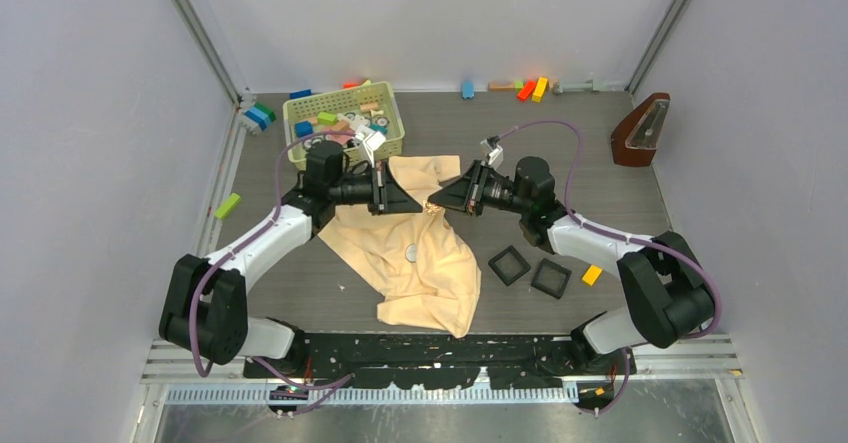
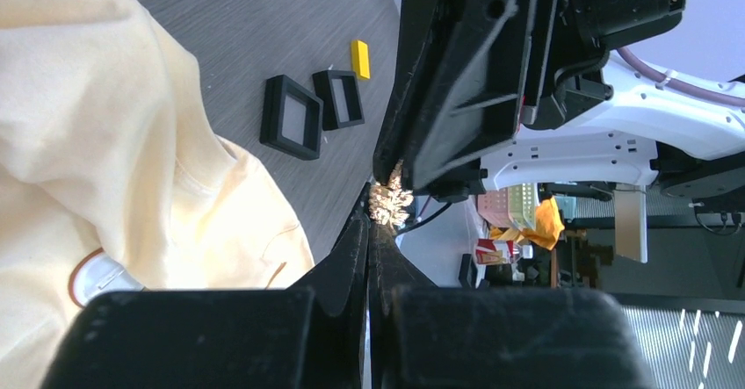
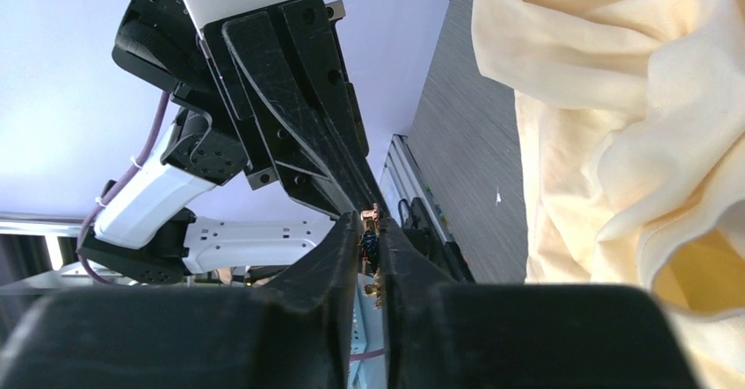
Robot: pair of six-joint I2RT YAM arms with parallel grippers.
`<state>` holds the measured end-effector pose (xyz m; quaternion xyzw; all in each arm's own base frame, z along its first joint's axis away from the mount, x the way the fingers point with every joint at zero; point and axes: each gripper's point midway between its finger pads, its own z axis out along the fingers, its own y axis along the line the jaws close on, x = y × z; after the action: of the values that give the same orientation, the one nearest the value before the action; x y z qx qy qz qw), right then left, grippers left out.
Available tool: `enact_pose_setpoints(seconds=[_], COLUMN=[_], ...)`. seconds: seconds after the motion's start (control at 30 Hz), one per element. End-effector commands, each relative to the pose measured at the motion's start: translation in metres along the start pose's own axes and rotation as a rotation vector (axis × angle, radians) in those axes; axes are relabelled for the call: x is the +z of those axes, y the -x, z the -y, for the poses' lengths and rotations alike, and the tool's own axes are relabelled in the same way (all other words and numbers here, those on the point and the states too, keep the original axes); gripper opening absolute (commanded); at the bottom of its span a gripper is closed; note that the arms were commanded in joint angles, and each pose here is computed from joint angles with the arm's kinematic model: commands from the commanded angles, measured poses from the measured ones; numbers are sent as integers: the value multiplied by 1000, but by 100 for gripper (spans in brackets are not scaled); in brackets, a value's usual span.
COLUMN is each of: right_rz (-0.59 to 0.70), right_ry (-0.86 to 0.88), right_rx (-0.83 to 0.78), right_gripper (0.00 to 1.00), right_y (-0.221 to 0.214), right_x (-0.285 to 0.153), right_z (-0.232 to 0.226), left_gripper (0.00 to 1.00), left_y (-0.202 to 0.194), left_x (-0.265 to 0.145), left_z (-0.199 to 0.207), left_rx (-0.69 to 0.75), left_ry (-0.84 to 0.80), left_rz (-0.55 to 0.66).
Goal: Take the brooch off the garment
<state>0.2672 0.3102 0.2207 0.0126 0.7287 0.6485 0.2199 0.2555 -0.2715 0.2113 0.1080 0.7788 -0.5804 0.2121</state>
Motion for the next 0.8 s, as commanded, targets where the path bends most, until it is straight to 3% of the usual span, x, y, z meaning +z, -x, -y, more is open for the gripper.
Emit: enact_pose_setpoints(seconds=[0.0, 0.13, 0.23, 0.3, 0.37, 0.77], right_rz=[27, 37, 55, 77, 98, 129], right_ry=[56, 29, 17, 10, -1, -44], right_rx=[-59, -68, -100, -125, -154, -255], right_gripper=[11, 1, 1, 1, 1, 1], right_y=[6, 5, 7, 9, 12, 17], right_x=[-1, -3, -6, -8, -10, -17], right_z=[-16, -12, -12, -15, -17, -19], left_gripper=[0, 3, 23, 45, 54, 49], left_y=[2, 4, 5, 6, 8, 4], left_x=[2, 2, 3, 3, 3, 24], left_z=[12, 16, 16, 17, 18, 41], left_rx=[34, 29, 12, -32, -70, -126], left_ry=[-49, -72, -85, -103, -132, -227], left_rz=[2, 16, 47, 80, 122, 160])
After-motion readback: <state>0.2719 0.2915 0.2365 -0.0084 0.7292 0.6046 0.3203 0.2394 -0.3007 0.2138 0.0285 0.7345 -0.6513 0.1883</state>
